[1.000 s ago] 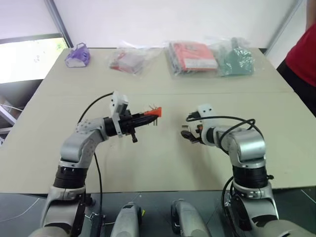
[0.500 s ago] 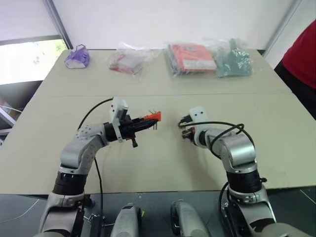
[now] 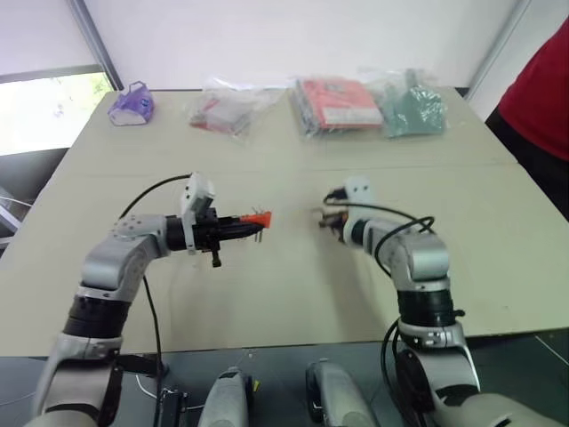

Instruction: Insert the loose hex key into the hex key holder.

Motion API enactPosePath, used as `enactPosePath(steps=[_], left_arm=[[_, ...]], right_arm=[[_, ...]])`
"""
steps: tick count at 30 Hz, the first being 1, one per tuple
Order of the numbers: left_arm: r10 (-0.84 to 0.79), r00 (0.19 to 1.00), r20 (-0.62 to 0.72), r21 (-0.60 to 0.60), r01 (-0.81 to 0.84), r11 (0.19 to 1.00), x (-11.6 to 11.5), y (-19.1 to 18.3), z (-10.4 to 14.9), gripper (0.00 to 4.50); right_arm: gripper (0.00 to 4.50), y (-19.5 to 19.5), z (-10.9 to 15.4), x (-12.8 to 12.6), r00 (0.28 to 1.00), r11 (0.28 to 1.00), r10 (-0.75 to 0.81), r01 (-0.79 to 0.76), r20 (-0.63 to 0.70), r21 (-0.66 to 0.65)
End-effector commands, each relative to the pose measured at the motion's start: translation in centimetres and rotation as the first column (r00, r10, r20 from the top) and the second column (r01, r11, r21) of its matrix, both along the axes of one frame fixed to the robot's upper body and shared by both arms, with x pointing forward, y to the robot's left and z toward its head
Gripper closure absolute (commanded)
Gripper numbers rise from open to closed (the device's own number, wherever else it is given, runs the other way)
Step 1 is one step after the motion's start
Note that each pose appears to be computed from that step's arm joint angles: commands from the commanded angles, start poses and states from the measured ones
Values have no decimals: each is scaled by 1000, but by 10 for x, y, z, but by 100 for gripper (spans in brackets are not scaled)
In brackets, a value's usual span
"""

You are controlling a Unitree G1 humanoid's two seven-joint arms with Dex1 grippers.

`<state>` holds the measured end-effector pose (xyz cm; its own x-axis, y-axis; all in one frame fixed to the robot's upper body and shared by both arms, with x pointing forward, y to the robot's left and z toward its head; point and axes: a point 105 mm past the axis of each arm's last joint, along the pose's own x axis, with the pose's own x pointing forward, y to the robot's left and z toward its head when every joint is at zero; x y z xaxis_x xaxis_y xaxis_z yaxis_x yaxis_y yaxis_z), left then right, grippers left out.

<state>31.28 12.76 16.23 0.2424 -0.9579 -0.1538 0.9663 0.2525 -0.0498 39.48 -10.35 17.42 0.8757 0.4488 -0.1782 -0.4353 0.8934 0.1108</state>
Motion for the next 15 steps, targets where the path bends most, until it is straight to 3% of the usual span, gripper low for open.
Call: enactPosePath(steps=[1,3,7,15], left_arm=[[-47,999,6,-13,47,999,11,-4,14,450],[-50,998,31,-33,51,998,24,-9,25,450],[-77,994,73,-46,80,996,38,-19,40,450],[-148,981,123,-105,161,981,45,-39,69,450]], right_arm=[[446,16,95,-16,924,961,124,-203,362,189],[446,23,114,-28,886,918,162,-297,435,262],[446,36,130,-41,846,858,201,-395,494,328],[446,52,136,-54,821,795,245,-474,516,378]])
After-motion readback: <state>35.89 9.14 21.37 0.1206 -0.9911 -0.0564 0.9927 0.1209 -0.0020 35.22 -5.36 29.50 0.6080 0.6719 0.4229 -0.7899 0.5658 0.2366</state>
